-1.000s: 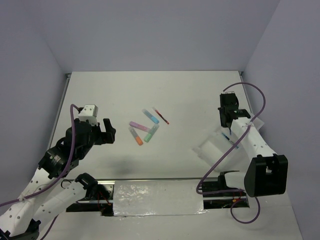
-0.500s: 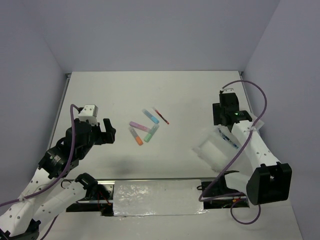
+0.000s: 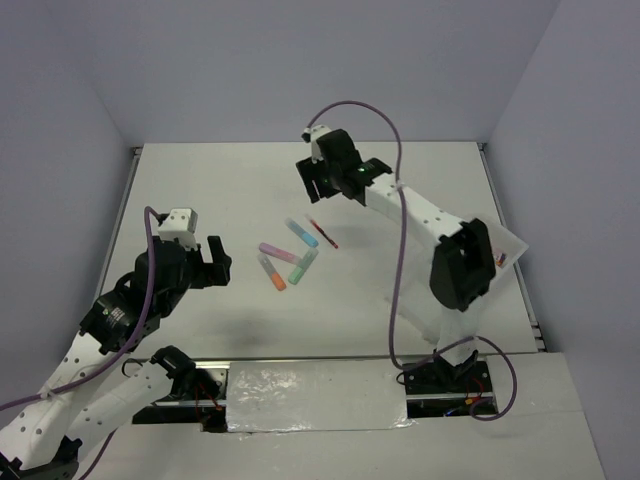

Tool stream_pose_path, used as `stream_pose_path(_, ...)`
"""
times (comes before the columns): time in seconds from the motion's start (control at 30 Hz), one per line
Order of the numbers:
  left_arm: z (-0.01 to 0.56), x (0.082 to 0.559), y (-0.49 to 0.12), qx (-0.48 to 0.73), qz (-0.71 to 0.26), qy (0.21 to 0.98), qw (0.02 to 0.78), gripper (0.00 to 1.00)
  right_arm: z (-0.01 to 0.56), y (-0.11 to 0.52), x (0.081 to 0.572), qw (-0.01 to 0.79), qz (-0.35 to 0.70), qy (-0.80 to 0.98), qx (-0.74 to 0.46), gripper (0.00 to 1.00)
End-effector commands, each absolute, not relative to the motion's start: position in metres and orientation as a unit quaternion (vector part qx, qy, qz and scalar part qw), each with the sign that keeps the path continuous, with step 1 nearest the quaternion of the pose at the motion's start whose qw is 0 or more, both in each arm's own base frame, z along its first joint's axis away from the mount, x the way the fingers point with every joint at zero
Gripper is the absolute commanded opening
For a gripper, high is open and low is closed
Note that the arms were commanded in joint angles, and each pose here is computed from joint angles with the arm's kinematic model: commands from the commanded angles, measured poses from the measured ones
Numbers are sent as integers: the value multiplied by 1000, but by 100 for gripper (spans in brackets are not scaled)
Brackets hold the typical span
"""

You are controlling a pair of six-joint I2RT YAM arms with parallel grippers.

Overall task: Sort the stationery into containers
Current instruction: Pick up the pen from the center of the board.

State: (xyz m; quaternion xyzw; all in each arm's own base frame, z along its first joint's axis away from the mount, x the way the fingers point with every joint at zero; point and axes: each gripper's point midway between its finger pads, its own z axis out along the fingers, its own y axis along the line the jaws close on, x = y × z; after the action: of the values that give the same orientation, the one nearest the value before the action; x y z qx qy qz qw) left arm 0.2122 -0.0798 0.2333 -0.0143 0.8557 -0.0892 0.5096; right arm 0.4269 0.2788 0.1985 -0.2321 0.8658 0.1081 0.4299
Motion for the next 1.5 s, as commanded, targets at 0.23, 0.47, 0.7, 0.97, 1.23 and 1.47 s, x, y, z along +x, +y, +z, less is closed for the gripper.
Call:
stream_pose_path(0.23, 242, 216, -78, -18, -88, 846, 525, 99, 98, 299, 436, 300, 80, 905, -290, 45)
stream_pose_path(0.47, 240, 217, -80, -14, -89, 848, 522, 99, 71, 301, 421, 273, 101, 911, -293, 44)
stream_pose_path(0.7, 242, 216, -79, -15, -90, 846, 525, 99, 37, 290, 413, 239, 78, 922, -295, 43)
stream_pose_path(0.97, 242, 216, -79, -15, -92, 845, 526, 99, 12, 278, 408, 205, 43, 929, -306, 29)
stream_pose_path(1.23, 241, 217, -81, -11, -91, 848, 523, 99, 28, 265, 407, 217, 25, 926, -308, 5)
stream_pose_path(1.47, 241, 216, -81, -10, -93, 847, 523, 99, 109, 189, 375, 301, 22, 923, -240, 0)
